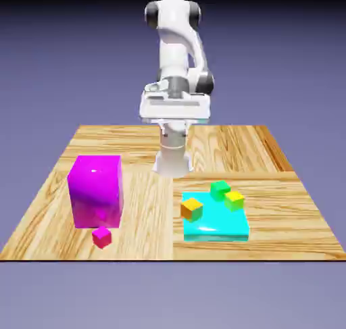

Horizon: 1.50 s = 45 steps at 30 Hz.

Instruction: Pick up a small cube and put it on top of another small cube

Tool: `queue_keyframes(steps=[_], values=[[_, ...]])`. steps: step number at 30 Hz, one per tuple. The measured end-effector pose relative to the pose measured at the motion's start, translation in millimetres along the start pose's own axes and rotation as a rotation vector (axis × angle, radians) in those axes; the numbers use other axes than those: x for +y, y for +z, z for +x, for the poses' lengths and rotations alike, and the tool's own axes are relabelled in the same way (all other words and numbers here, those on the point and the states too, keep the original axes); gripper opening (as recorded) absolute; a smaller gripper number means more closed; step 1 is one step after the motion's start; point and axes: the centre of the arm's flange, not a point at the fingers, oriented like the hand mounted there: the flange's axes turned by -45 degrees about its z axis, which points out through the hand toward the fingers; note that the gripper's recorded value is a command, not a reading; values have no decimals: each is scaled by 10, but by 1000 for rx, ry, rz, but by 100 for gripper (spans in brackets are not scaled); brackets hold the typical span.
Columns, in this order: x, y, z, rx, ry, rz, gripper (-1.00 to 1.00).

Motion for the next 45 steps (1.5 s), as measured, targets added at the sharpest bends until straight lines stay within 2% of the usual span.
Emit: queue_keyframes(steps=[6, 11, 17, 20, 23, 26, 29, 35, 40, 45], values=[[-1719, -736, 426, 74, -305, 198, 0], [-3076, -1782, 207, 144, -559, 366, 0], [-4207, -3414, -745, 239, -867, 566, 0], [-4453, -4298, -1457, 292, -1023, 663, 0], [-4442, -5163, -2279, 349, -1180, 756, 0], [-4162, -5960, -3166, 411, -1339, 845, 0], [-3616, -6638, -4070, 479, -1499, 928, 0], [-1833, -7464, -5730, 642, -1822, 1068, 0], [135, -7471, -6758, 813, -2090, 1151, 0], [2231, -6805, -7310, 1027, -2349, 1191, 0]])
